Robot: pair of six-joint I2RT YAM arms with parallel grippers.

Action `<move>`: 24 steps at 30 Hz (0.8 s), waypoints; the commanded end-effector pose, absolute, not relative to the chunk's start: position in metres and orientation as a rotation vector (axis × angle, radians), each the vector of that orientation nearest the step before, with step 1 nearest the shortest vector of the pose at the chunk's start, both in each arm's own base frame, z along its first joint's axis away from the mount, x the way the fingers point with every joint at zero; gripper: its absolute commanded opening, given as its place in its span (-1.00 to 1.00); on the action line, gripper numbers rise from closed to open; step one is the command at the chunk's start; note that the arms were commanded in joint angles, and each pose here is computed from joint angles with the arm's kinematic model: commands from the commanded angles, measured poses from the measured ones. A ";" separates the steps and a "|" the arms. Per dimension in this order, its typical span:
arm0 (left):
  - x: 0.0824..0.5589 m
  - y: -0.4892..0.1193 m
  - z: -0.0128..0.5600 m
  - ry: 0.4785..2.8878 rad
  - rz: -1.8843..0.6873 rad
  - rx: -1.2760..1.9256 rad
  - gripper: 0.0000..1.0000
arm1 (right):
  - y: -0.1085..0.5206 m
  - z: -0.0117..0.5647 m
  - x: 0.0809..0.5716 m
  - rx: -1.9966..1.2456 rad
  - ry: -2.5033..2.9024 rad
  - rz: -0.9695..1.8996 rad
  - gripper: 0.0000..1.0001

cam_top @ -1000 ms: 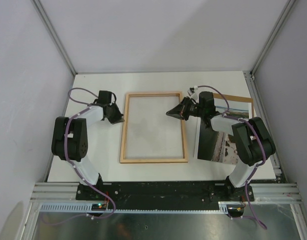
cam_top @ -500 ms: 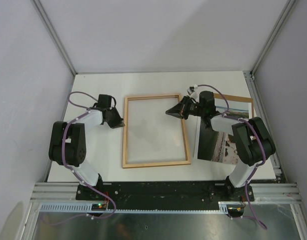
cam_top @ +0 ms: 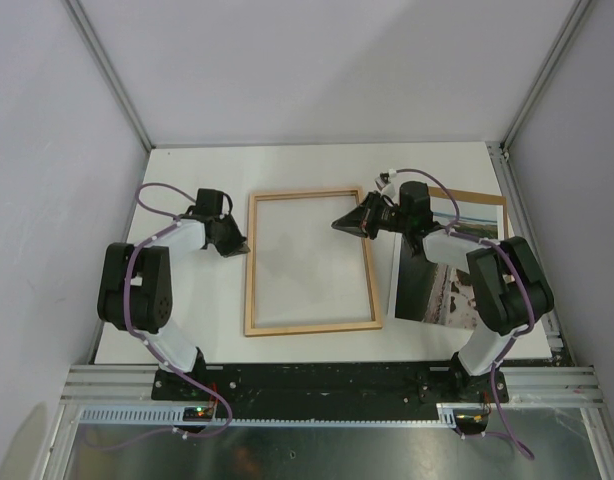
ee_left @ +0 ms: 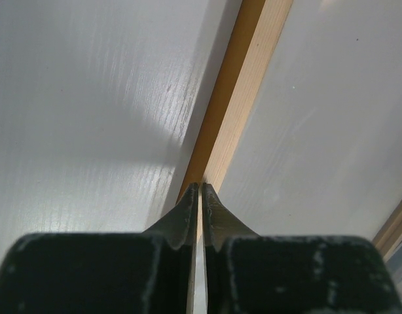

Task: Put the photo into the frame
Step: Place the glass panel at the frame body.

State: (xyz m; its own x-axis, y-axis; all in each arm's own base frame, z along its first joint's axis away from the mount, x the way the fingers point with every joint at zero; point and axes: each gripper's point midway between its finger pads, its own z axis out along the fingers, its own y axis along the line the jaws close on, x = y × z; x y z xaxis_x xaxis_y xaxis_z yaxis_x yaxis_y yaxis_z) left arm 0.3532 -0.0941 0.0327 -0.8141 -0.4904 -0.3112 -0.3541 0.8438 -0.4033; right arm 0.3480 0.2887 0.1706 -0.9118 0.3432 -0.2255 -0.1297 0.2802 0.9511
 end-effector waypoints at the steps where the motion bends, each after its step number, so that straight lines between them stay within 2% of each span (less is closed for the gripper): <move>1: 0.335 -0.096 0.024 2.687 -0.437 -0.611 -0.89 | 0.290 0.198 0.343 0.123 2.093 1.688 -1.00; 24: 0.335 -0.095 0.020 2.696 -0.431 -0.605 -0.92 | 0.290 0.180 0.330 0.113 2.147 1.622 -1.00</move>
State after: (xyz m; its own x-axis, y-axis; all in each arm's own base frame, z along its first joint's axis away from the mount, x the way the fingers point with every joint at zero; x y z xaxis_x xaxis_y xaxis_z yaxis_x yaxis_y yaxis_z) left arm 0.3530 -0.0941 0.0327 -0.8147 -0.4892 -0.3115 -0.3532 0.8445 -0.4025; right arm 0.3362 0.2875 0.1658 -0.9115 0.3382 -0.2342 -0.1262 0.3119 0.9417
